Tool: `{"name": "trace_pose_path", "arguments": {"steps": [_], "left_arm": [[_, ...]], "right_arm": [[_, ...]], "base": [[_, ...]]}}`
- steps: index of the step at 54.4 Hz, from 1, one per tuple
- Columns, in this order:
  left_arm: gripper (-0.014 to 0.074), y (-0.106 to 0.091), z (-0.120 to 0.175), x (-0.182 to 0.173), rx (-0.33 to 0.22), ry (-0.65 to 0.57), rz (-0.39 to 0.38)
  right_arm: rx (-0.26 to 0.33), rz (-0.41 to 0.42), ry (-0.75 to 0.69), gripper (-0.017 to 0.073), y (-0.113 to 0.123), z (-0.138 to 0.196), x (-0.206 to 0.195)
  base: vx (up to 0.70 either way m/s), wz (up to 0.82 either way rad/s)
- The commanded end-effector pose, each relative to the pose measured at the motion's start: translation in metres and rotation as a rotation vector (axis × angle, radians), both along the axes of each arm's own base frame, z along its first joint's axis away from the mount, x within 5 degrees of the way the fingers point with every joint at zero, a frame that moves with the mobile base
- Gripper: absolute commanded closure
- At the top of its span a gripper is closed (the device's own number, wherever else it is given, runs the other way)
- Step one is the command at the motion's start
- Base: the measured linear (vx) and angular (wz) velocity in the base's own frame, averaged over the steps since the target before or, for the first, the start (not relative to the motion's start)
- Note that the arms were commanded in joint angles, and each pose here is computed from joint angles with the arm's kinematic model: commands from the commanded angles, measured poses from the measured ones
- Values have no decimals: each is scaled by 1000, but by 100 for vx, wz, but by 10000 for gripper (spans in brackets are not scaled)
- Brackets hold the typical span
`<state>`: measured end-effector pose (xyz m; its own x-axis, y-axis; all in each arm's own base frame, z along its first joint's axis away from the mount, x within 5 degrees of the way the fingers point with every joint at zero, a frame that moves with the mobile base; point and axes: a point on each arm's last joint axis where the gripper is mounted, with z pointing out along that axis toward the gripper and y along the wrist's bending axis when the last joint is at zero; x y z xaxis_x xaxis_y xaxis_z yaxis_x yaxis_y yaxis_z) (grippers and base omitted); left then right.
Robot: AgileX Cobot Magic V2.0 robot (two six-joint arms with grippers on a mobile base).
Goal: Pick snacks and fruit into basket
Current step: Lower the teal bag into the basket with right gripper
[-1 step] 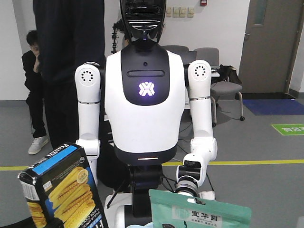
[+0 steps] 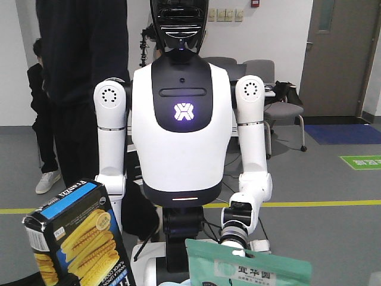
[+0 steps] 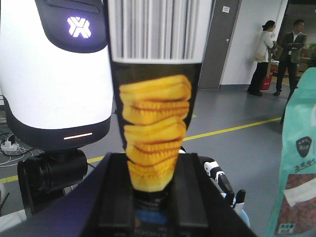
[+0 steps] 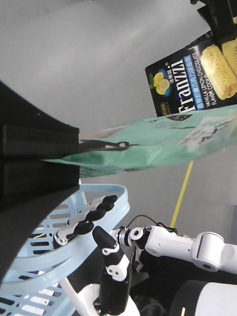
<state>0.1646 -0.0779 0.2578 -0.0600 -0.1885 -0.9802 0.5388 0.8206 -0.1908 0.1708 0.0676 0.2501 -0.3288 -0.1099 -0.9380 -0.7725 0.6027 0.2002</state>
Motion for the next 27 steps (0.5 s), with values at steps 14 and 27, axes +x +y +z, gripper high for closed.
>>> {"name": "trace_pose_path", "arguments": {"steps": [14,27], "left_arm": [[594,-1,19,-2,-80,-112,-19],[594,-1,19,-2,-80,-112,-19]], "right_arm": [[-76,73,-35,568,32,-10,11],[-160,21,-79,568,46,-31,29]], "base": [[0,0],[0,0]]}}
